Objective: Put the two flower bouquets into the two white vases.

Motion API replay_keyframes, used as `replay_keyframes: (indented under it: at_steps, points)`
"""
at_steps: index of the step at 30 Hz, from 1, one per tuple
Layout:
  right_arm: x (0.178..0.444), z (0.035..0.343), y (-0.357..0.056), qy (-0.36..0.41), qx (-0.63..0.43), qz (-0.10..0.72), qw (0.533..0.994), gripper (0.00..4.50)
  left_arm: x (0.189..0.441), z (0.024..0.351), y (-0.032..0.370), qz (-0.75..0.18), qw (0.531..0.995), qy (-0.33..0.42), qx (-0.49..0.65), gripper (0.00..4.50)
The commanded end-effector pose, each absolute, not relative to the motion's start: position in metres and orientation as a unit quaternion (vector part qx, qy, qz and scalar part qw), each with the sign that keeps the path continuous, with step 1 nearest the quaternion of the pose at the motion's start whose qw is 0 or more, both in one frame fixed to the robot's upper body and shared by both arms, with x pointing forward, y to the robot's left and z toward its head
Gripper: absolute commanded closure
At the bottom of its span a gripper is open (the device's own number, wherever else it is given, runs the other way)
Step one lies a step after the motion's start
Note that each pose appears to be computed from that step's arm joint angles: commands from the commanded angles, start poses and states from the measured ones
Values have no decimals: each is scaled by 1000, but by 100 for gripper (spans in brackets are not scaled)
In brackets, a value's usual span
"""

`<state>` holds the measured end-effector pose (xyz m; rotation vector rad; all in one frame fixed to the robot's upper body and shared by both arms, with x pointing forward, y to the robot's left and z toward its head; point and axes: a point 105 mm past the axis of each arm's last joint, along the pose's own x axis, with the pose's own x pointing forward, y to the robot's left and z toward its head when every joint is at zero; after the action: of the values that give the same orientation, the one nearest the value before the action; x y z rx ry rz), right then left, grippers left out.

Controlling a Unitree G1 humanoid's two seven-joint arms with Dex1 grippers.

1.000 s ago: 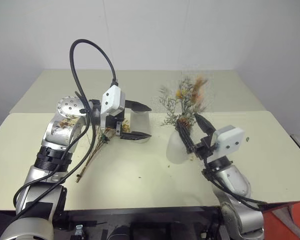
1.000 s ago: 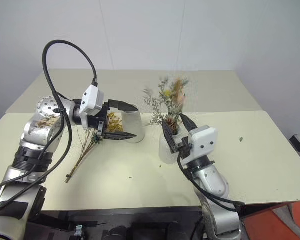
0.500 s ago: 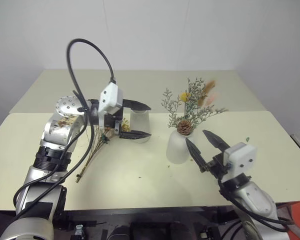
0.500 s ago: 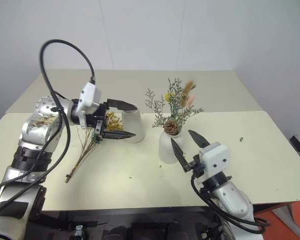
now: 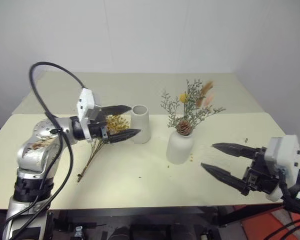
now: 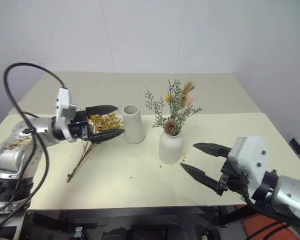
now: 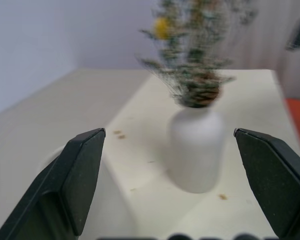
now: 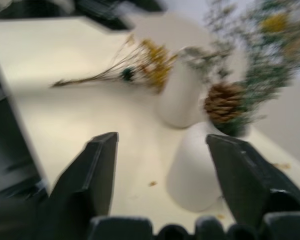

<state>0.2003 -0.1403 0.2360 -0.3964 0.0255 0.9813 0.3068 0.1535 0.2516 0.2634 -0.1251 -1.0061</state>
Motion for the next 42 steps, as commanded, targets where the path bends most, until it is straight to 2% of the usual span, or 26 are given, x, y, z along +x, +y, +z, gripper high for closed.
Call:
replay_keyframes:
  at_steps: [1,5,8,12,19,25,34,42]
  points:
    - [212,242,-136,52,-164,483,859,6,302,272,173,-397,901,-61,163,0]
    - [226,244,-131,127,-126,501,847,6,298,273,183,-323,928,-30,184,0]
    - [226,249,-122,163,-98,538,821,6,295,249,189,-298,927,97,205,0]
    - [224,253,-110,158,-116,574,795,6,296,229,205,-228,928,227,187,0]
    - [223,253,-96,163,-101,614,766,6,305,210,226,-175,916,325,160,0]
    - [224,259,-82,60,-165,621,764,6,314,198,240,-139,903,375,156,0]
    - [234,246,-86,73,-226,569,787,6,316,169,243,-127,881,428,159,0]
    - [234,243,-79,70,-230,555,796,6,330,162,235,-146,875,436,153,0]
